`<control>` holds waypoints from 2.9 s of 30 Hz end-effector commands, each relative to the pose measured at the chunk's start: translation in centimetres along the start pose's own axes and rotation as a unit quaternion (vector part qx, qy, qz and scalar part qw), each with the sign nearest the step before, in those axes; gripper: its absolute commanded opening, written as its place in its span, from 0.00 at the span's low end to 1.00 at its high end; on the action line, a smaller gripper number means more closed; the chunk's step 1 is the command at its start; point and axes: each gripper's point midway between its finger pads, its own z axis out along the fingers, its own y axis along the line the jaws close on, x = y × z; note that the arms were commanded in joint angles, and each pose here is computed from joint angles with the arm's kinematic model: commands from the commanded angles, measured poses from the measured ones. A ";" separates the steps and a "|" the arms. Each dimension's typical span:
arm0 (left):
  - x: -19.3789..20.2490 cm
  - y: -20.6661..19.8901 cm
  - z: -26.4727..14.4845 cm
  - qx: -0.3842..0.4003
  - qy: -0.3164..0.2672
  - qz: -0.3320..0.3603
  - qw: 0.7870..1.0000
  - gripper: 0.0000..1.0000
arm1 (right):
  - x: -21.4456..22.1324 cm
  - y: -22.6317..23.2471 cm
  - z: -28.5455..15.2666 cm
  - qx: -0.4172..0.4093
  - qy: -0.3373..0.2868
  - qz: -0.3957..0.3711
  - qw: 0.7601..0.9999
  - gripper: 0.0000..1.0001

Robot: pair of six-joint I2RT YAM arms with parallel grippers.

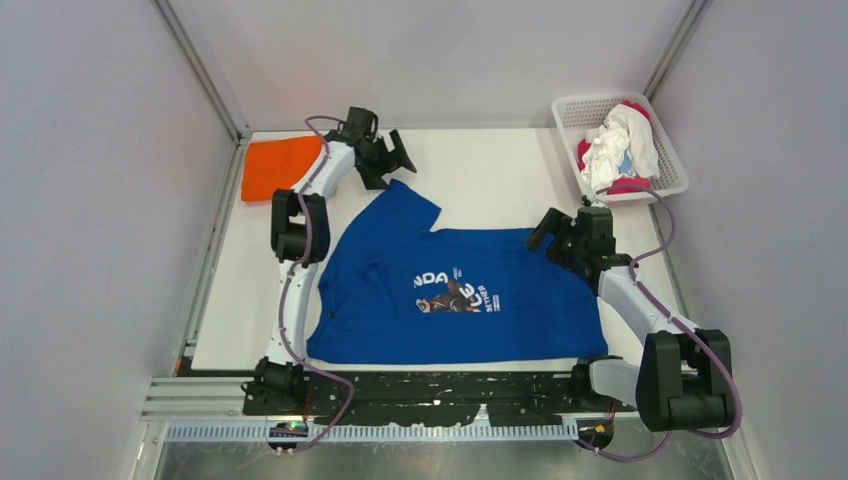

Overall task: Fold and stack the t-shirts
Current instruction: Grab the side of the flattened tshirt furthest away from the robot with both arms

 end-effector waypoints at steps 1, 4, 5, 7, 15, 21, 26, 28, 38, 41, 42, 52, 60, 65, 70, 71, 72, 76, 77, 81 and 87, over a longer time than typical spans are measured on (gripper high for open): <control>1.8 -1.2 -0.3 0.025 0.044 0.034 0.998 0.97 | -1.5 0.9 -0.5 -0.023 -0.028 0.001 0.999 0.95; 2.8 -1.0 -0.6 0.009 0.056 0.046 0.997 0.88 | -1.5 0.9 -0.5 -0.024 -0.027 0.001 0.999 0.95; 2.9 -0.8 -0.7 -0.002 0.055 0.048 0.997 0.84 | -1.4 0.9 -0.5 -0.025 -0.027 0.001 0.999 0.95; 3.2 -0.4 -1.1 -0.029 0.053 0.052 0.997 0.75 | -1.3 0.8 -0.5 -0.025 -0.025 0.002 0.999 0.95; 2.7 0.8 -1.8 -0.104 0.024 0.072 0.992 0.44 | -1.4 0.7 -0.8 -0.026 -0.030 0.005 0.999 0.95; 1.7 0.8 -1.7 -0.110 0.003 0.079 0.991 0.09 | -1.4 0.0 -0.4 -0.009 -0.029 0.000 1.000 0.95; 0.8 -1.1 -2.2 -0.083 -0.019 0.117 0.989 0.00 | -3.0 -1.0 0.2 0.042 -0.019 -0.028 0.999 0.95; 0.5 -2.4 -3.3 -0.071 -0.033 0.141 0.987 0.00 | -4.2 -1.5 0.6 0.074 -0.017 -0.035 0.997 0.95; 2.2 -3.9 -6.6 -0.062 -0.044 0.207 0.975 0.00 | -9.0 -6.0 4.8 0.264 0.004 -0.049 0.963 0.99; 3.0 -3.8 -7.0 -0.062 -0.037 0.214 0.974 0.00 | -9.7 -6.0 5.9 0.295 0.020 -0.060 0.953 1.00; 3.2 -3.8 -7.1 -0.063 -0.035 0.217 0.974 0.00 | -9.2 -7.0 6.5 0.322 0.032 -0.068 0.944 1.00; 4.8 -4.0 -8.5 -0.046 -0.032 0.231 0.971 0.00 | -7.3 -8.5 7.9 0.390 0.086 -0.085 0.913 0.94; 6.2 -4.6 -10.1 -0.014 -0.042 0.253 0.966 0.00 | -5.8 -9.6 6.5 0.410 0.087 -0.067 0.906 0.73; 7.6 -4.3 -10.9 -0.001 -0.037 0.278 0.960 0.00 | -5.9 -10.0 6.1 0.417 0.074 -0.059 0.904 0.55; 8.5 -3.8 -11.5 0.009 -0.041 0.292 0.955 0.00 | -6.4 -9.8 6.3 0.414 0.063 -0.054 0.907 0.37; 8.7 -4.0 -11.6 0.016 -0.040 0.296 0.954 0.00 | -6.5 -9.7 6.3 0.412 0.061 -0.053 0.907 0.30; 8.9 -4.2 -11.7 0.023 -0.038 0.299 0.953 0.00 | -6.8 -9.6 6.4 0.410 0.055 -0.052 0.909 0.26; 9.2 -4.6 -12.4 0.036 -0.043 0.310 0.949 0.00 | -7.4 -9.0 6.5 0.400 0.042 -0.048 0.914 0.08; 9.2 -4.5 -12.5 0.037 -0.045 0.312 0.948 0.00 | -7.5 -8.9 6.6 0.396 0.040 -0.047 0.916 0.07; 9.4 -4.4 -13.3 0.034 -0.049 0.314 0.948 0.00 | -8.2 -8.3 5.8 0.384 0.022 -0.043 0.922 0.05; 10.7 -3.9 -14.3 0.041 -0.052 0.318 0.946 0.00 | -8.8 -7.1 3.1 0.360 -0.004 -0.049 0.932 0.05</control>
